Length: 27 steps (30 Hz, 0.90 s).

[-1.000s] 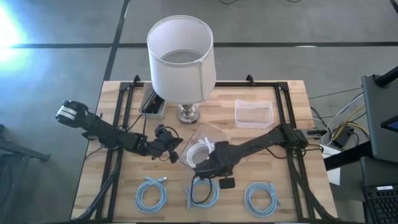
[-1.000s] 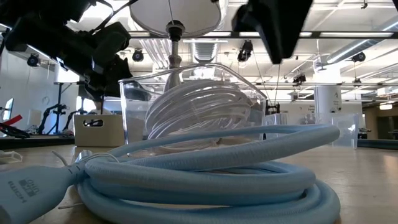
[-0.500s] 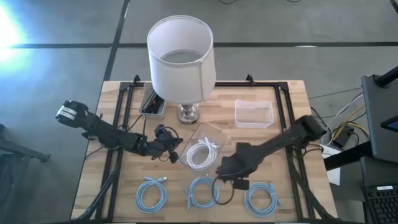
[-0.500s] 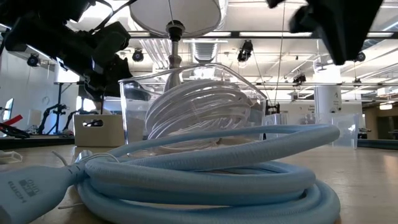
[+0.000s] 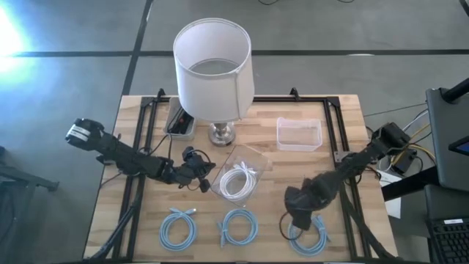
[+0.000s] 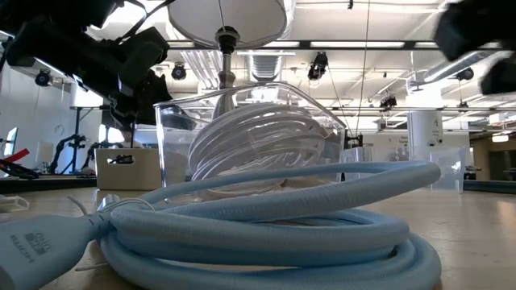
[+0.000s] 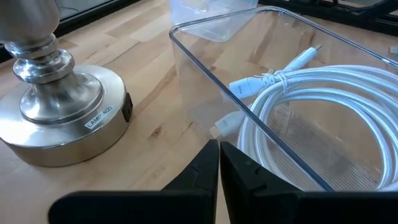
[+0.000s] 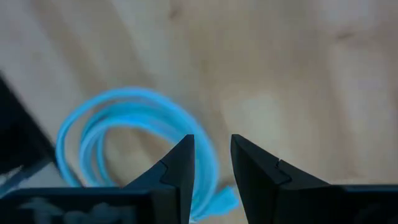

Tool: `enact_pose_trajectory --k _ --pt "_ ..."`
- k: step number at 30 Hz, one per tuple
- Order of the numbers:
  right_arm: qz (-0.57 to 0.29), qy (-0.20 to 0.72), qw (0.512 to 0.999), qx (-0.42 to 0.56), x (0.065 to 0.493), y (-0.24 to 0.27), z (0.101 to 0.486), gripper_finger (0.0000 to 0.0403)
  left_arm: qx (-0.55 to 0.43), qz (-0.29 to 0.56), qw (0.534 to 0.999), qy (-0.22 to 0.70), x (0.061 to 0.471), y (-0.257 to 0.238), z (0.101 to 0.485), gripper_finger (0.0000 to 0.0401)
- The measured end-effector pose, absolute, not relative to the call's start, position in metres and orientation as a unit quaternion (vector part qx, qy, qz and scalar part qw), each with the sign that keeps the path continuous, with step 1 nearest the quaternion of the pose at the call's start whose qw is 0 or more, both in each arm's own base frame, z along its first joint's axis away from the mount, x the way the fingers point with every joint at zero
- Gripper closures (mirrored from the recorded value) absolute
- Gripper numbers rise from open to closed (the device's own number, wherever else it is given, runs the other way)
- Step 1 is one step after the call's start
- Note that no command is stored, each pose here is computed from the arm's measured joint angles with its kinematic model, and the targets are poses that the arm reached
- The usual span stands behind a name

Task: Pick & Place USB Port
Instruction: Put the right blue display cable into the white bin

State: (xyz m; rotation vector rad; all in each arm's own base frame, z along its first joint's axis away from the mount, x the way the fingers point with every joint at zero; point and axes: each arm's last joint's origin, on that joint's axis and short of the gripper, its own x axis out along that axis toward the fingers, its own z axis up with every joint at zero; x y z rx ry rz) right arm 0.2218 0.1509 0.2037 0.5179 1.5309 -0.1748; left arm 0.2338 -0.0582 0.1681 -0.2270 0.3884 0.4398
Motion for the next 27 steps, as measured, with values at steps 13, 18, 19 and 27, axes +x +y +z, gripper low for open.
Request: enact_pose_trajectory --k 13,18,19,27 --pt "-0.012 0.690 0.691 0.213 0.200 0.174 0.163 0.0287 -0.112 0.216 0.951 0.192 0.234 -0.058 0.168 0.0382" --pt "-0.014 0.703 0.684 0.194 0.190 0.176 0.154 0.0288 -0.111 0.215 0.950 0.195 0.233 -0.058 0.167 0.0382" --pt "-0.012 0.703 0.685 0.193 0.189 0.176 0.152 0.0287 -0.111 0.215 0.950 0.195 0.233 -0.058 0.167 0.0382" --pt "-0.007 0.678 0.724 0.131 0.187 0.173 0.145 0.0293 -0.117 0.216 0.950 0.195 0.233 -0.058 0.167 0.0382"
